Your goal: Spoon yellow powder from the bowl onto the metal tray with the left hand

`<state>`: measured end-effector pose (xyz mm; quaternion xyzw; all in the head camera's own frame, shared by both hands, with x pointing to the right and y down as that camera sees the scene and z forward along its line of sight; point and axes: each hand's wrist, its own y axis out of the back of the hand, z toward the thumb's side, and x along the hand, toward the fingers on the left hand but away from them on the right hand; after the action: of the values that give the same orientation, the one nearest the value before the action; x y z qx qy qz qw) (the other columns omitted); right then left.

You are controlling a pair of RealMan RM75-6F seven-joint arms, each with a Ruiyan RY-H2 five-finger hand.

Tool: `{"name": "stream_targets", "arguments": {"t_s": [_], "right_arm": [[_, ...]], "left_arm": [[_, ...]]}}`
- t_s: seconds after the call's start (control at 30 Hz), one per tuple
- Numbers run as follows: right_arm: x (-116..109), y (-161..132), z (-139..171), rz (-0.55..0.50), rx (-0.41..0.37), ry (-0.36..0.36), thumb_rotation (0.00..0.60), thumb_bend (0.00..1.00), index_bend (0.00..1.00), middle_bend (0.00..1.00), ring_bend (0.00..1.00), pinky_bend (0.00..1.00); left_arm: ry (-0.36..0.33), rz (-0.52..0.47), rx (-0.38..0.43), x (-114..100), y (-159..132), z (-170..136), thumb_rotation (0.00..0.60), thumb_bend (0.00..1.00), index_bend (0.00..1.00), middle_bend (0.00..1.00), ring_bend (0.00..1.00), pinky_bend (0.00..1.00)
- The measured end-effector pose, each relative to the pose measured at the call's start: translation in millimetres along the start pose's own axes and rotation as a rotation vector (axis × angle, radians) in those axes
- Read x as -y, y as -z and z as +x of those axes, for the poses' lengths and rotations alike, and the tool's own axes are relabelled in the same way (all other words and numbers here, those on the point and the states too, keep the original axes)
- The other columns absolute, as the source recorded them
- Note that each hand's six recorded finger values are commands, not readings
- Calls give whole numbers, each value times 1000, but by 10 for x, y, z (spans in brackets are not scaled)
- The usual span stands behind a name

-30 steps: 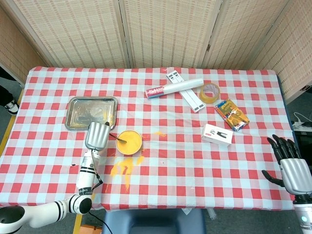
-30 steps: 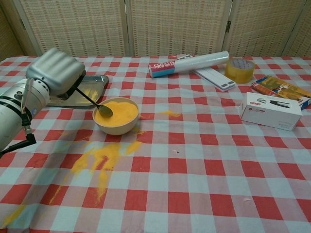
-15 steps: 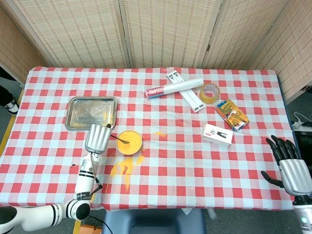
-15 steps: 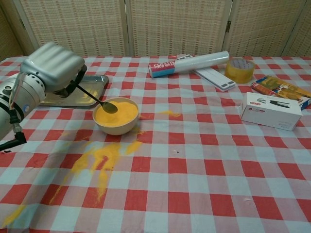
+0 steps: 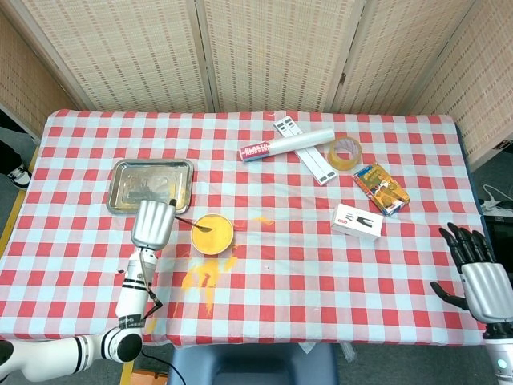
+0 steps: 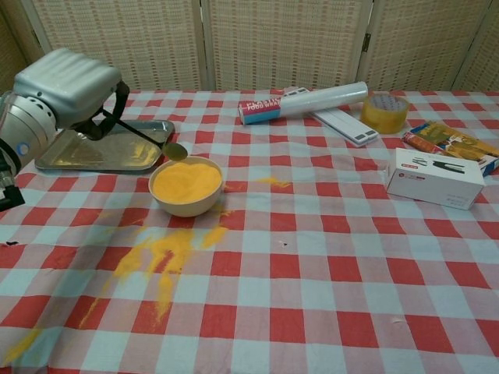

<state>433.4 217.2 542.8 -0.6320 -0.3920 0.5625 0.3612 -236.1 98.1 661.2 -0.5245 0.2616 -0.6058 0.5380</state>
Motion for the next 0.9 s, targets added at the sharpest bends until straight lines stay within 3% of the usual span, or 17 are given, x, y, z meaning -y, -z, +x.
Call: {"name": "stream_targets", "arguments": {"t_s": [0.3, 0.6, 0.9], "right_arm": [[46, 34, -61, 20, 29, -4, 600, 122, 0, 0, 0, 0], [83, 47, -107, 45, 52, 2, 600, 122, 0, 0, 0, 0], [107, 65, -136, 62, 67, 1, 600, 122, 0, 0, 0, 0]], "left_arm": [[-36, -62, -97, 96, 418, 459, 600, 757, 934, 1000, 1000, 1000], [-11, -106, -168, 401, 739, 878, 600, 729, 932, 1000, 1000, 1000], [63, -90, -189, 784, 826, 1020, 600, 686, 929, 1000, 1000, 1000]]}}
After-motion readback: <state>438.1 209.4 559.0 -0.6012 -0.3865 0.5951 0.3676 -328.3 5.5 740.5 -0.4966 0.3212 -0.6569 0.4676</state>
